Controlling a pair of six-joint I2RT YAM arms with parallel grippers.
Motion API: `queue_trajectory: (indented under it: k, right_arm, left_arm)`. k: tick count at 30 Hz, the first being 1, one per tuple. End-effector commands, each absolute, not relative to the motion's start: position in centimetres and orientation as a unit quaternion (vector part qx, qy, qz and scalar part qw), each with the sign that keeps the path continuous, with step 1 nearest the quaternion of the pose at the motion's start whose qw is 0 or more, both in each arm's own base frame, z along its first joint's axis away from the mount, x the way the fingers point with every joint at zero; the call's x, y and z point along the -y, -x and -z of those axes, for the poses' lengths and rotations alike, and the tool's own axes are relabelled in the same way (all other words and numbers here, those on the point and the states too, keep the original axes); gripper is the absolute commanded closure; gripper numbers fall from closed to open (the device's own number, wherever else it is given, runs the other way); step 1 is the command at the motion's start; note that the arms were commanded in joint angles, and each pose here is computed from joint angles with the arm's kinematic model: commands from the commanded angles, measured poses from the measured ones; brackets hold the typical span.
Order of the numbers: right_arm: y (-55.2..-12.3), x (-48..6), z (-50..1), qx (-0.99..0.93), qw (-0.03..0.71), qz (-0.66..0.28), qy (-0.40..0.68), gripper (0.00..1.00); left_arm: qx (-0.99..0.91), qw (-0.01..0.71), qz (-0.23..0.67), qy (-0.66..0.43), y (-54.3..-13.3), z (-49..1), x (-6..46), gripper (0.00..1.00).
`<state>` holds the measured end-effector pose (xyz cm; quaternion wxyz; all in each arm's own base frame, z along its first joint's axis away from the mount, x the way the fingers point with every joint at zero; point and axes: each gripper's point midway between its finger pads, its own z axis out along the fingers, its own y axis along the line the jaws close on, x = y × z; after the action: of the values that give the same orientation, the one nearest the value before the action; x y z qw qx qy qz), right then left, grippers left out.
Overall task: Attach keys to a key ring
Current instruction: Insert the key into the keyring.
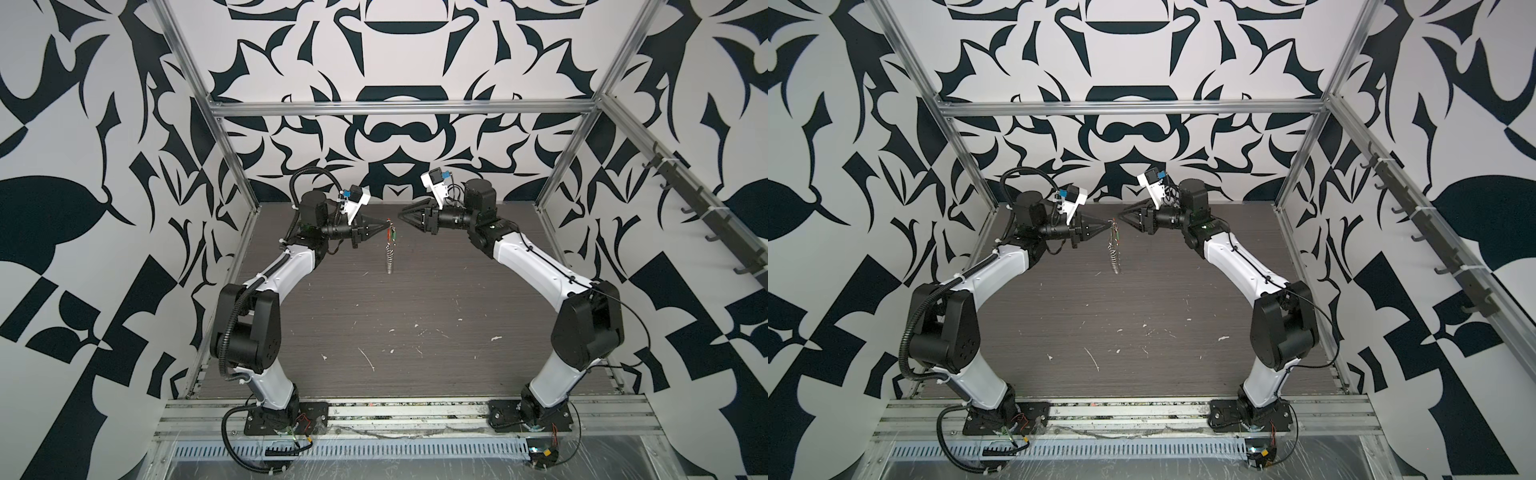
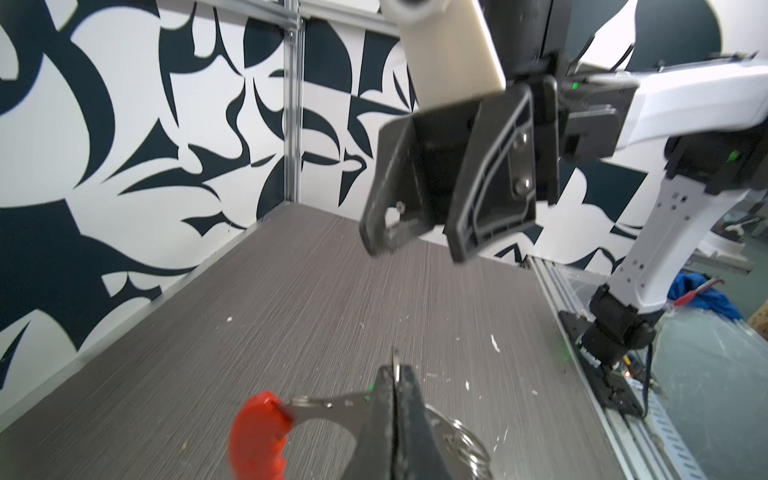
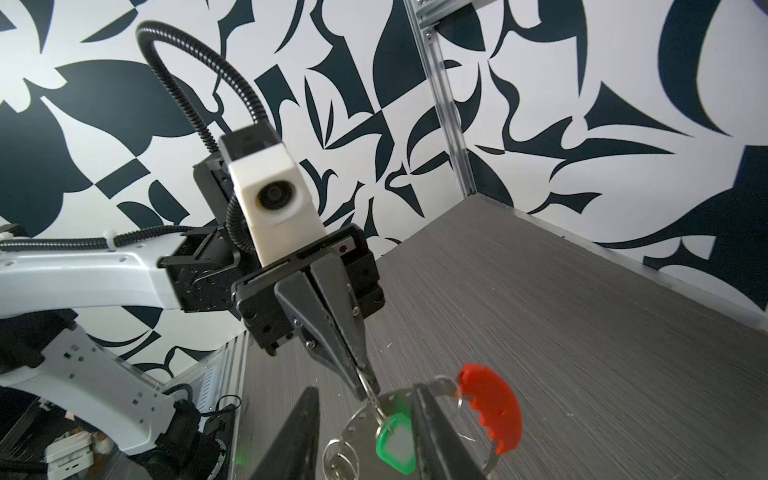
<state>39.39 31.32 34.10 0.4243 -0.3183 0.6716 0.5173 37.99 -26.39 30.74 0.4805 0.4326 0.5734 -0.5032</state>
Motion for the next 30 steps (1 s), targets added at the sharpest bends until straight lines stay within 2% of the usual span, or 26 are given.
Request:
queue_trajectory:
  k: [1,8,22,27,30]
  right_arm:
    - [-38.3,-31.7,-35.7,-0.646,0.431,-0.532,0.336,0.61]
    - [-38.6,-32.0,-35.6,-0.644,0.430,-0.536,0.336,0.63]
    - [-38.9,-32.9,-36.8,-0.626,0.428,-0.560,0.333,0.65]
    - [-39.0,-33.1,-36.7,-0.625,0.425,-0.564,0.332,0.81]
    - [-38.9,-33.0,-37.0,-0.622,0.428,-0.565,0.333,0.82]
  left_arm:
    - [-0.530,0.508,0.517,-0.440,-37.1,-33.8,26.3,1.00]
    - [-0.503,0.516,0.550,-0.422,-37.4,-35.5,26.0,1.00]
    - [-0.507,0.510,0.555,-0.418,-37.4,-35.4,26.0,1.00]
    - [-0.509,0.506,0.556,-0.419,-37.5,-35.3,26.1,1.00]
    - [-0.509,0.504,0.557,-0.419,-37.5,-35.3,26.1,1.00]
